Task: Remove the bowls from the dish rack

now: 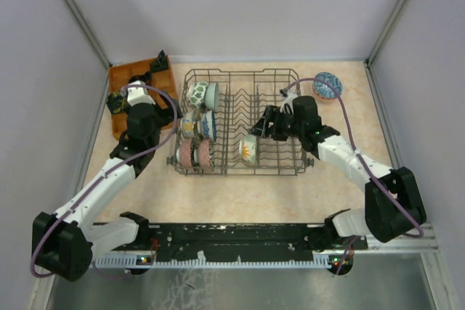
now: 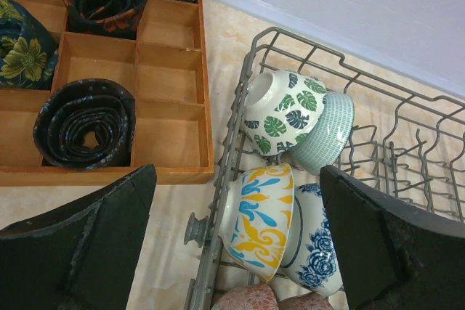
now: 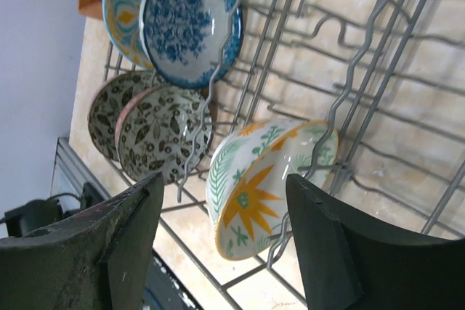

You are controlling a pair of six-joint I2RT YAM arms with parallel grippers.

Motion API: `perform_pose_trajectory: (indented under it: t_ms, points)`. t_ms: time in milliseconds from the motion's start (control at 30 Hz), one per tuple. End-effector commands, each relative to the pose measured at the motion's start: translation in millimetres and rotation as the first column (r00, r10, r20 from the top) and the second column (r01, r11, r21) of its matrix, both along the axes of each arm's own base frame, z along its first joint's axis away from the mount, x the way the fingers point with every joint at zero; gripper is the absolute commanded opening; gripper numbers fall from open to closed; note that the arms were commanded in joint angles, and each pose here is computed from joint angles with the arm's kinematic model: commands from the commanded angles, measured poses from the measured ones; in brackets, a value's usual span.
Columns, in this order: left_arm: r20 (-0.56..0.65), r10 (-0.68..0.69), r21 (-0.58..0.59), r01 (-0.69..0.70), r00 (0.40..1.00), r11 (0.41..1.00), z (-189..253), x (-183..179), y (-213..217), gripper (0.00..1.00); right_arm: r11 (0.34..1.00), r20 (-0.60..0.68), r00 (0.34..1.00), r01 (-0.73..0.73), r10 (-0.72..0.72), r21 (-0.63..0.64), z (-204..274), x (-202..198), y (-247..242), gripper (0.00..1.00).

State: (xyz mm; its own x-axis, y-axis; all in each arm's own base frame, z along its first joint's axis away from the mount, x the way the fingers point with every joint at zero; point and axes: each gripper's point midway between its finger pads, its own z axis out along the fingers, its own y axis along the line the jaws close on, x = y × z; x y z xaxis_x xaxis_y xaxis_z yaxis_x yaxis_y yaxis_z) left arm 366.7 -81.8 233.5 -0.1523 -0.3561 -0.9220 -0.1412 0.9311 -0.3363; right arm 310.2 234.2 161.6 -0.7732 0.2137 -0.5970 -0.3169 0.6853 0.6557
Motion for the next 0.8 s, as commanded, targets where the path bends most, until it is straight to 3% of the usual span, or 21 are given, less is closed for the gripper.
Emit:
perform_pose_trajectory:
  t_ms: [0,767]
  points:
    - [0.015,0.001,-0.011,0.000,1.000,1.000,7,2,-3,0.99,0.997,0.046,0.998,-0.034,0.031,0.064,17,-10,14,0.68]
    - [0.014,0.004,-0.012,-0.004,1.000,1.000,6,1,-2,0.99,0.993,-0.018,0.997,-0.075,0.077,0.093,-15,-32,35,0.35]
